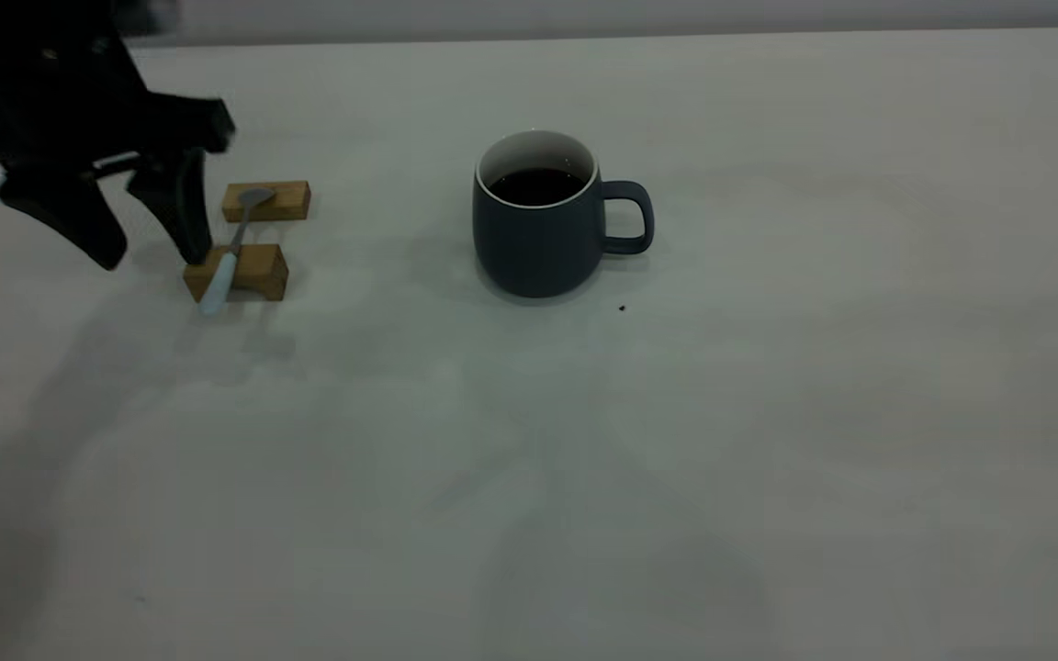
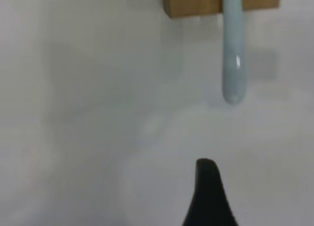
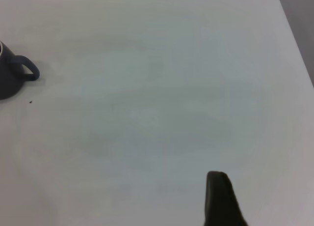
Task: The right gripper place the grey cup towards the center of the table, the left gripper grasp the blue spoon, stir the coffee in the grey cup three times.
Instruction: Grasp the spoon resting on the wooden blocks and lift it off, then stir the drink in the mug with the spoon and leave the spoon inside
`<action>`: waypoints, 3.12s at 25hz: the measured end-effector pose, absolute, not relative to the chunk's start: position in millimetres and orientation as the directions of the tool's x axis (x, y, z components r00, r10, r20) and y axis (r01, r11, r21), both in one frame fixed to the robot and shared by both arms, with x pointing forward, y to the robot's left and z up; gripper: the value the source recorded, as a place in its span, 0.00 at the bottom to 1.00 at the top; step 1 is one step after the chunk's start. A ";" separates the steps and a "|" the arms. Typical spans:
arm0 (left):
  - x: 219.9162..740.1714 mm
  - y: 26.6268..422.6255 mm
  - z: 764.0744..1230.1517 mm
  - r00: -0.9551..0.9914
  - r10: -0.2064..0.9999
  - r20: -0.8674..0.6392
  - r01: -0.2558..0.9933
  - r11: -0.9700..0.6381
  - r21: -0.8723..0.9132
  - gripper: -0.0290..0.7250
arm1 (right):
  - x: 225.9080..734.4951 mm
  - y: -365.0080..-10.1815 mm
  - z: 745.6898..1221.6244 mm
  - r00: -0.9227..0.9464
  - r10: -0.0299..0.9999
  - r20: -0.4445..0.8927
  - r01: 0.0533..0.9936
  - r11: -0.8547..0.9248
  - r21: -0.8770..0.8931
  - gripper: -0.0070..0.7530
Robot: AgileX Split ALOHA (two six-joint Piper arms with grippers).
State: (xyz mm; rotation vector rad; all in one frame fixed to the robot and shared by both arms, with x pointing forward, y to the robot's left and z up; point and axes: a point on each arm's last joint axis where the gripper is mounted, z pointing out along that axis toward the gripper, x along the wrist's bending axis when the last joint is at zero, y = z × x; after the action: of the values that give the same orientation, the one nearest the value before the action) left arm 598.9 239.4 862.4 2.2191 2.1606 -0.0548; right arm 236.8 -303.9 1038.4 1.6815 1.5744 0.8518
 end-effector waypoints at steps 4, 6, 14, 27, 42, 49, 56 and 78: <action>606.6 239.1 851.0 -0.023 0.999 -0.028 1.000 0.024 0.015 0.83 | 236.8 -303.9 1038.4 0.058 0.998 0.015 0.559 -0.045 0.828 0.65; 608.0 239.5 844.5 -0.038 0.999 -0.025 0.999 0.038 0.016 0.83 | 236.8 -303.9 1038.4 0.058 0.998 0.015 0.559 -0.045 0.828 0.65; 615.5 238.2 822.9 -0.051 0.998 -0.029 0.998 0.052 0.027 0.83 | 236.8 -303.9 1038.4 0.058 0.998 0.015 0.559 -0.045 0.828 0.65; 620.0 237.0 792.9 -0.068 0.997 -0.036 0.997 0.069 0.036 0.83 | 236.8 -303.9 1038.4 0.058 0.998 0.015 0.559 -0.045 0.828 0.65; 628.7 235.6 774.8 -0.070 0.997 -0.037 0.997 0.071 0.041 0.67 | 236.8 -303.9 1038.4 0.058 0.998 0.015 0.559 -0.045 0.828 0.65; 628.7 235.5 774.8 -0.072 0.997 -0.039 0.996 0.074 0.040 0.24 | 236.8 -303.9 1038.4 0.058 0.998 0.015 0.559 -0.045 0.828 0.65; 630.4 235.0 797.9 -0.070 0.997 -0.043 0.996 0.072 0.046 0.21 | 236.8 -303.9 1038.4 0.058 0.998 0.015 0.559 -0.045 0.828 0.65; 608.8 138.5 934.8 -0.216 0.648 -0.730 0.976 0.171 -0.138 0.21 | 236.8 -303.9 1038.4 0.058 0.998 0.015 0.559 -0.045 0.828 0.65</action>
State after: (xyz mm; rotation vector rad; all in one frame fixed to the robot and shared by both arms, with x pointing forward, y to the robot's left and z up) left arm 608.8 138.5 934.8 1.5280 1.9350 -0.8282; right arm 236.8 -303.9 1038.4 1.6815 1.5744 0.8518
